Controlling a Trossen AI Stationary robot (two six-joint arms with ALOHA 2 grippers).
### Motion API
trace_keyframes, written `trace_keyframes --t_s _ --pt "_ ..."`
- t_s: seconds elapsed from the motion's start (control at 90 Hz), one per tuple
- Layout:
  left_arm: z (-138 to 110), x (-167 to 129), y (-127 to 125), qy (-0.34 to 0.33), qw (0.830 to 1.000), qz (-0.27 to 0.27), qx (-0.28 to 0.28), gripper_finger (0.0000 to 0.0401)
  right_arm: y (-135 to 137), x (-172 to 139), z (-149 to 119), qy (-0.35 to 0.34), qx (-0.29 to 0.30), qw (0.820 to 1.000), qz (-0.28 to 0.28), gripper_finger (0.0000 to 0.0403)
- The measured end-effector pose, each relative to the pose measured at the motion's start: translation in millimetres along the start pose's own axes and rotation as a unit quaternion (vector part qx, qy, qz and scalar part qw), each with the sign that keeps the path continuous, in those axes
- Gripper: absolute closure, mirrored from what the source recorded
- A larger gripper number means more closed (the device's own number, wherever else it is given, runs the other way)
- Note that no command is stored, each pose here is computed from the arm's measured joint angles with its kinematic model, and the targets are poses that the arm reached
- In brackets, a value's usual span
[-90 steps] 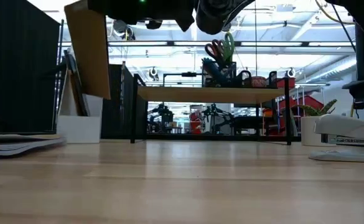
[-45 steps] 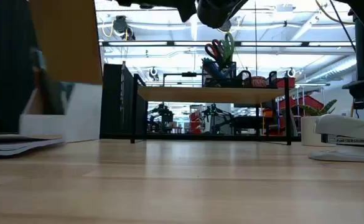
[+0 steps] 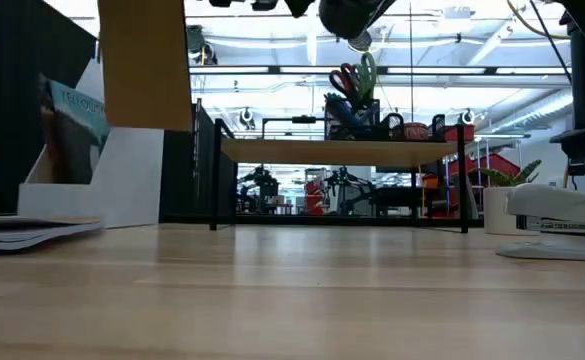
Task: Stock shelves
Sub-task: Put the brown book into the white bookshelf
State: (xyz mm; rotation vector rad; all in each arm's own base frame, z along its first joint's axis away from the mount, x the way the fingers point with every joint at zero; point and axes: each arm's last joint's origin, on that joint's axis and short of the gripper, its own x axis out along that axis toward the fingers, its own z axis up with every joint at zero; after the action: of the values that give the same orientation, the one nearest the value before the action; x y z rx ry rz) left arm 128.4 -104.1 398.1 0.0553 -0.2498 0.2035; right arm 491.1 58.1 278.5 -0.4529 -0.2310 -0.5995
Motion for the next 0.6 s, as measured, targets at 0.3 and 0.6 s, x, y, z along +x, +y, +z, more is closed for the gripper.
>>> trace_keyframes --t_s 0.3,0.6 --pt "-12 -1 -2 0.050 0.998 0.023 0.033 0.0228 -9 -1 11 0.041 -0.025 0.998 -0.039 0.0399" --pt "-59 -15 -12 0.188 0.982 0.025 0.014 0.0228 23 -21 -3 0.136 -0.027 0.989 0.059 0.0399"
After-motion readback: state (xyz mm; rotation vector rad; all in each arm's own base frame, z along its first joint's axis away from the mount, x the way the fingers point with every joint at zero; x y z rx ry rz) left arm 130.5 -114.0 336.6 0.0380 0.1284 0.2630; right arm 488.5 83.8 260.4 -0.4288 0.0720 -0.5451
